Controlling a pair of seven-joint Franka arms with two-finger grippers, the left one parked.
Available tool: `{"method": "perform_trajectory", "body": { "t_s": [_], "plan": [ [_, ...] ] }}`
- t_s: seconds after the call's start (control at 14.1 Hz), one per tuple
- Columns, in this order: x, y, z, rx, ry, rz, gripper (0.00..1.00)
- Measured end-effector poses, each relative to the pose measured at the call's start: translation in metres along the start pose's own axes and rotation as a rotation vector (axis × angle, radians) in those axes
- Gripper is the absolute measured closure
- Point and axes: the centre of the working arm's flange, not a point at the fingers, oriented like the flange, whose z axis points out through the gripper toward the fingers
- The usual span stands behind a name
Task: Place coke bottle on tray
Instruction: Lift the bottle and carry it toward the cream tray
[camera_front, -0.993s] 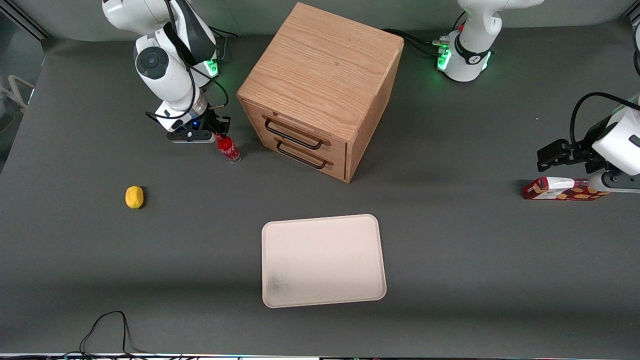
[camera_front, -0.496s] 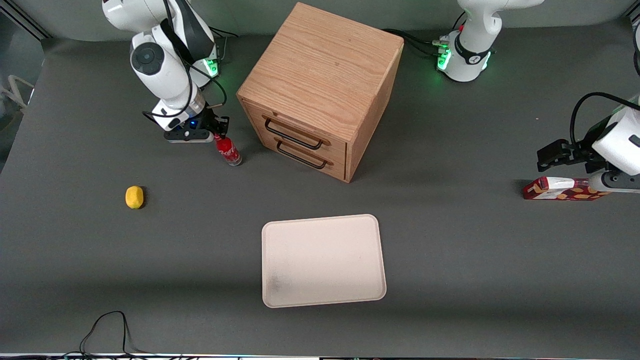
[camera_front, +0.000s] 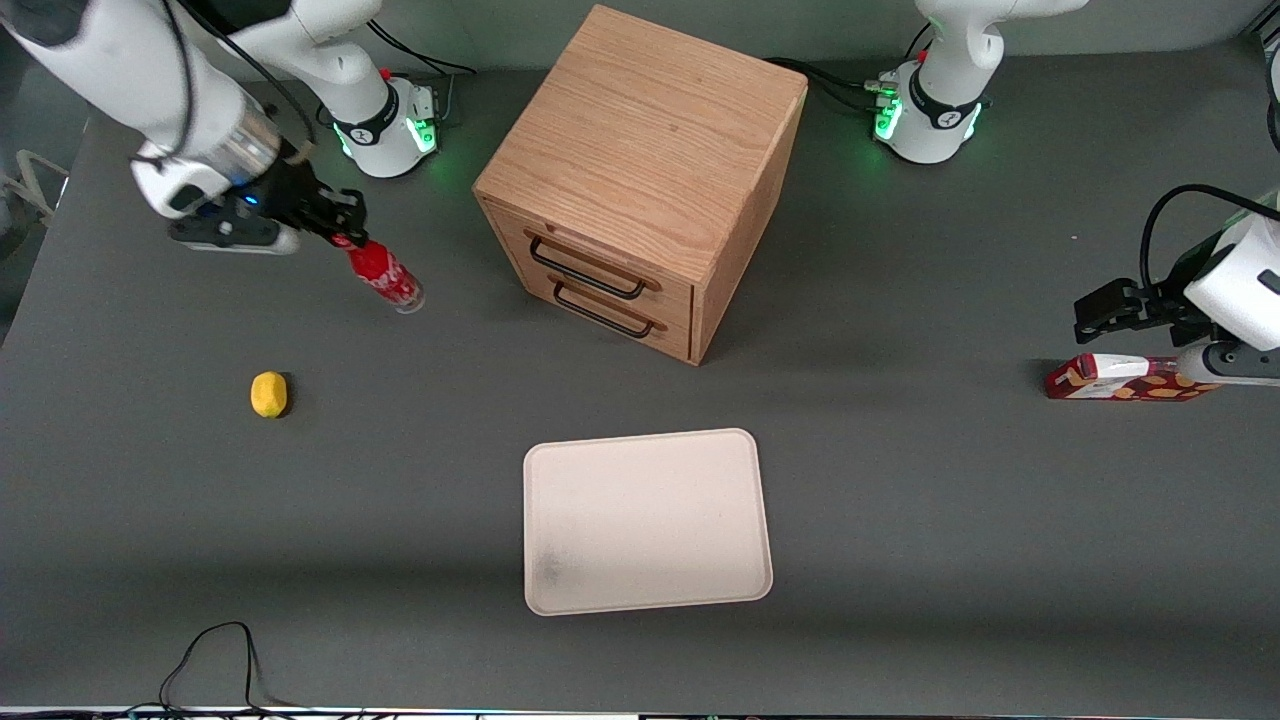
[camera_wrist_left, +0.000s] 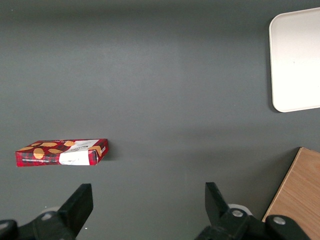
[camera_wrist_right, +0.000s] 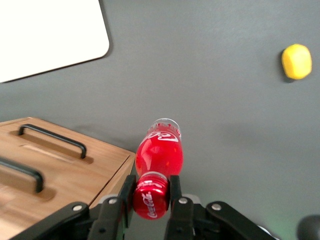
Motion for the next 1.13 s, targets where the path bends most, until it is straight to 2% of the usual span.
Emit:
{"method": "perform_trajectory", "body": {
  "t_s": [0.21, 0.5, 0.64, 0.85, 1.13],
  "plan": [
    [0.022, -0.007, -0.041, -0.014, -0.016, 0.010, 0.69],
    [0.060, -0.028, -0.050, -0.049, -0.045, 0.016, 0.69],
    [0.078, -0.038, -0.051, -0.059, -0.043, 0.024, 0.69],
    [0.112, -0.060, -0.040, -0.066, -0.029, 0.079, 0.69],
    [0.174, -0.107, 0.012, -0.066, -0.029, 0.148, 0.69]
  ]
}}
